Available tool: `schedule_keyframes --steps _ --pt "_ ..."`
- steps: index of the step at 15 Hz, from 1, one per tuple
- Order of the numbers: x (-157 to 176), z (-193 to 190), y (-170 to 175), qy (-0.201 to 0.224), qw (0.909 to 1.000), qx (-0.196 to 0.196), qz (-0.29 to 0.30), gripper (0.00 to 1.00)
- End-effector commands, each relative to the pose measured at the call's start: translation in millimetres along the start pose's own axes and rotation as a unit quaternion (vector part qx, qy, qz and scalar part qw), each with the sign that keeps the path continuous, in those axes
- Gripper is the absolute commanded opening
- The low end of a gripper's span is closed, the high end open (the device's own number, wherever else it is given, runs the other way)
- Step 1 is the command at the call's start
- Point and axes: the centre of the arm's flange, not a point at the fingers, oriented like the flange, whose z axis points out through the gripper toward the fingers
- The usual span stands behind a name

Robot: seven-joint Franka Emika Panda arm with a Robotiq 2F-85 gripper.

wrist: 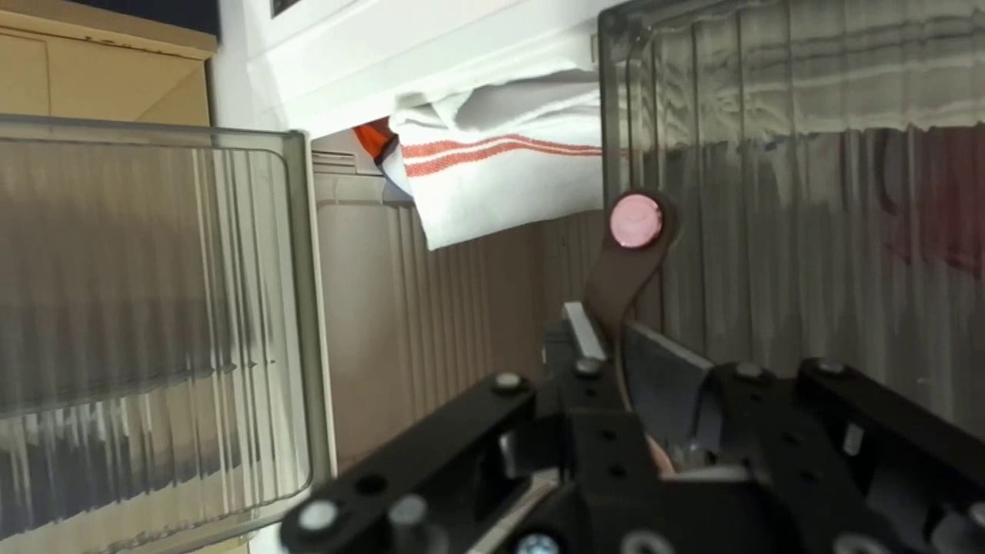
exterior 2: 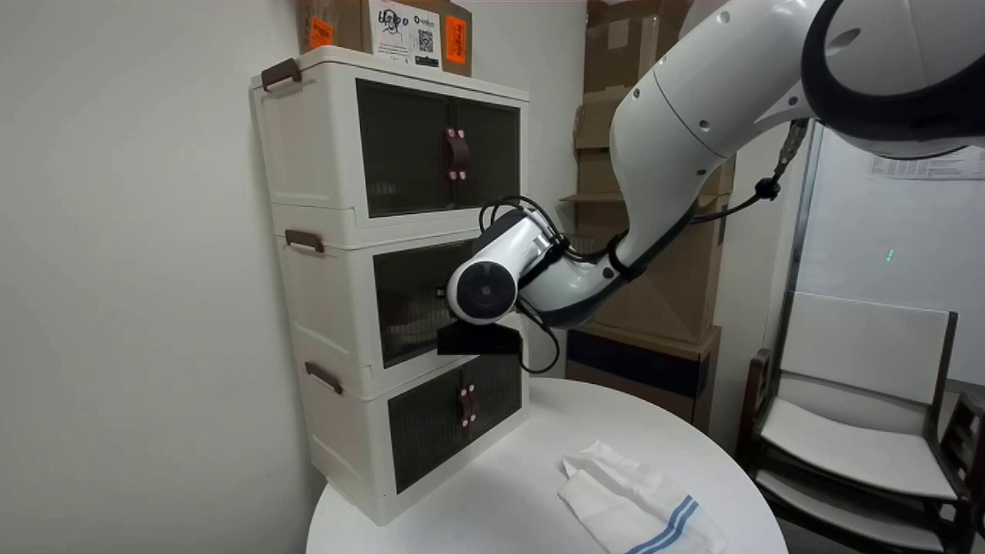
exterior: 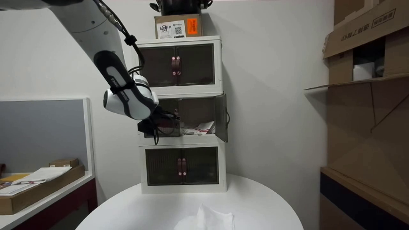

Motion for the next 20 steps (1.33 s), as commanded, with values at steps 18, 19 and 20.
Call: schedule_keyframes --steps 18,19,20 --pt "-5.7 -105.8 55.6 -0.111 0.9839 0.092 0.105 0.71" --pt "-5.1 -109.8 55.2 -0.124 0.9815 0.098 0.108 0.77" --pt "-3.7 -113.4 54.6 -0.150 0.9768 0.105 0.111 0.85"
